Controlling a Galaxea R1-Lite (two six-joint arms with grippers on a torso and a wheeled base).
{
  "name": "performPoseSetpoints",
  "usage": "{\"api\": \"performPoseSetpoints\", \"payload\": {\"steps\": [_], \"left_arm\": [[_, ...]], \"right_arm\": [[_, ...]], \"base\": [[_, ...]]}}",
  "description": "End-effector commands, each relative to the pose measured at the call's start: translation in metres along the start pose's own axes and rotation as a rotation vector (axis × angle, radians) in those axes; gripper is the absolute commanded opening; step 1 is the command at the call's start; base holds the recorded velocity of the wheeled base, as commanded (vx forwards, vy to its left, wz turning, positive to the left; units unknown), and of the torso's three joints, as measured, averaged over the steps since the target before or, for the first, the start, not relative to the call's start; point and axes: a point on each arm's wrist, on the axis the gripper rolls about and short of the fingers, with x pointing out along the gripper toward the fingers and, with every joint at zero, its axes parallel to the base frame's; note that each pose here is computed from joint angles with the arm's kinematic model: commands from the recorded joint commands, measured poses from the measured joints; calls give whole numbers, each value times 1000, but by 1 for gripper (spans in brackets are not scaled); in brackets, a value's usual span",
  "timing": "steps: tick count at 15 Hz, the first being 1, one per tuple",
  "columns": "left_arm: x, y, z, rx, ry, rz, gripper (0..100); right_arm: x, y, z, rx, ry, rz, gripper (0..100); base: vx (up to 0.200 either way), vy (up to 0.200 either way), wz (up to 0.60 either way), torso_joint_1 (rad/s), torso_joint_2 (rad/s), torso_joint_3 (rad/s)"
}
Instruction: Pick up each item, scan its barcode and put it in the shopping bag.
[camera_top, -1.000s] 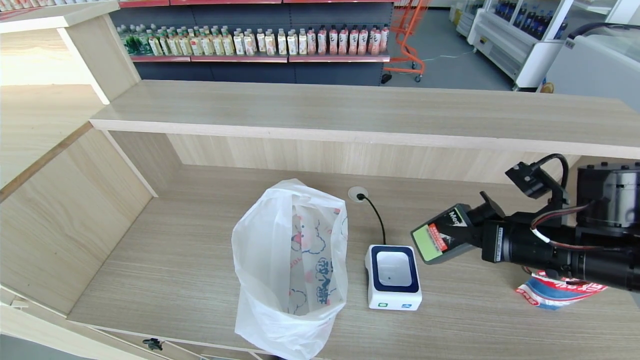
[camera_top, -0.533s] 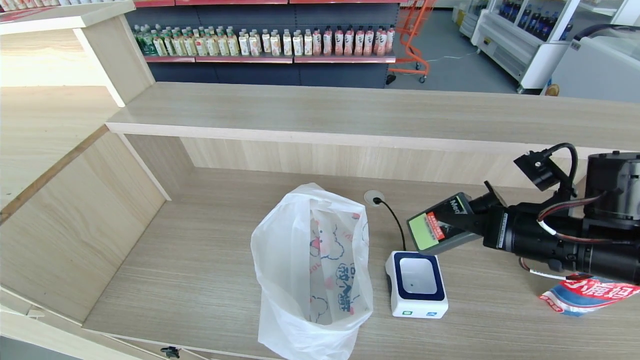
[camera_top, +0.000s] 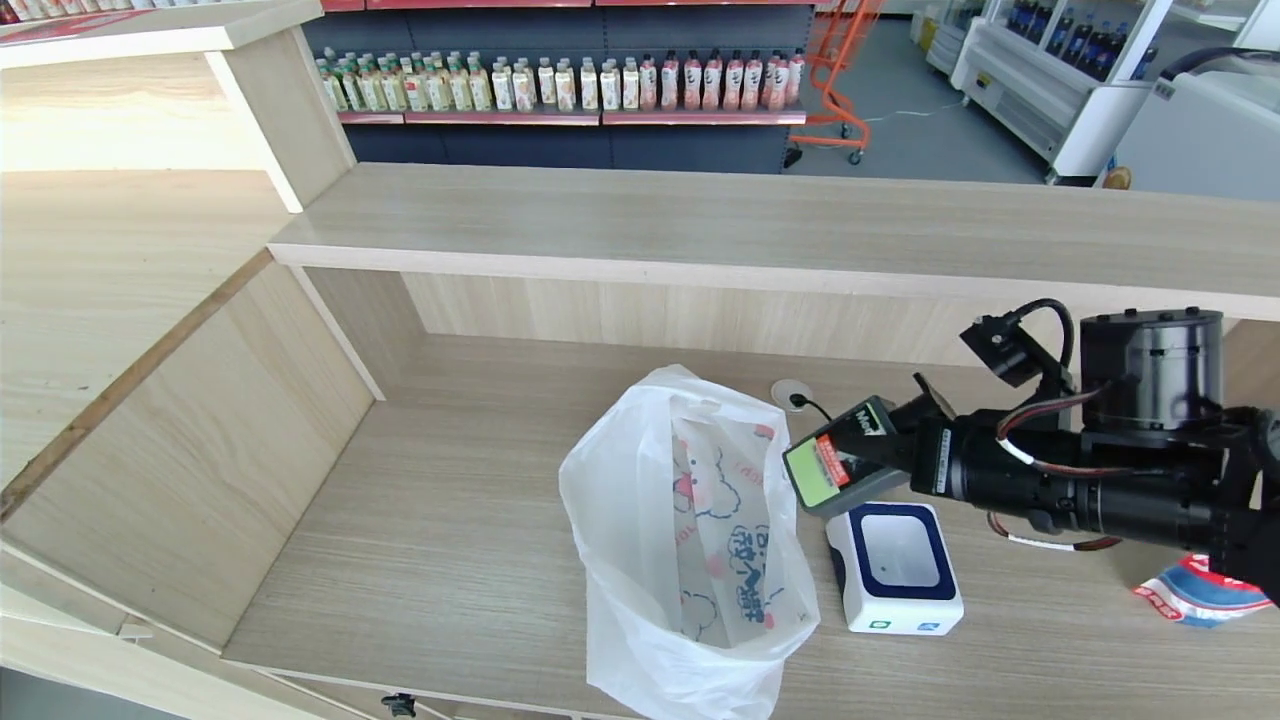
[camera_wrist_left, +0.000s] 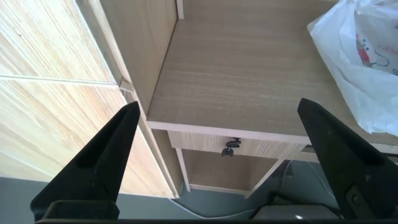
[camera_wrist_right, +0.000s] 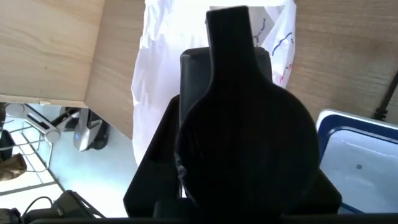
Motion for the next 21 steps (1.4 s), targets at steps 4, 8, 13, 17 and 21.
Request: {"api": "performPoseSetpoints", "payload": {"steps": [4, 8, 13, 17, 21], "left_arm": [[0, 0, 0, 0, 0, 1, 100], [0, 0, 0, 0, 0, -1, 100], [0, 0, 0, 0, 0, -1, 100], [0, 0, 0, 0, 0, -1, 100], [0, 0, 0, 0, 0, -1, 100]], "right_arm": [[63, 1, -19, -122, 99, -49, 0], [95, 4, -28, -291, 139, -41, 0], [129, 16, -42, -494, 145, 26, 0], [139, 8, -51, -650, 147, 33, 0], [140, 9, -50, -661, 123, 42, 100]], "base": [[0, 0, 0, 0, 0, 0], [0, 0, 0, 0, 0, 0], [0, 0, 0, 0, 0, 0], [0, 0, 0, 0, 0, 0], [0, 0, 0, 0, 0, 0]]}}
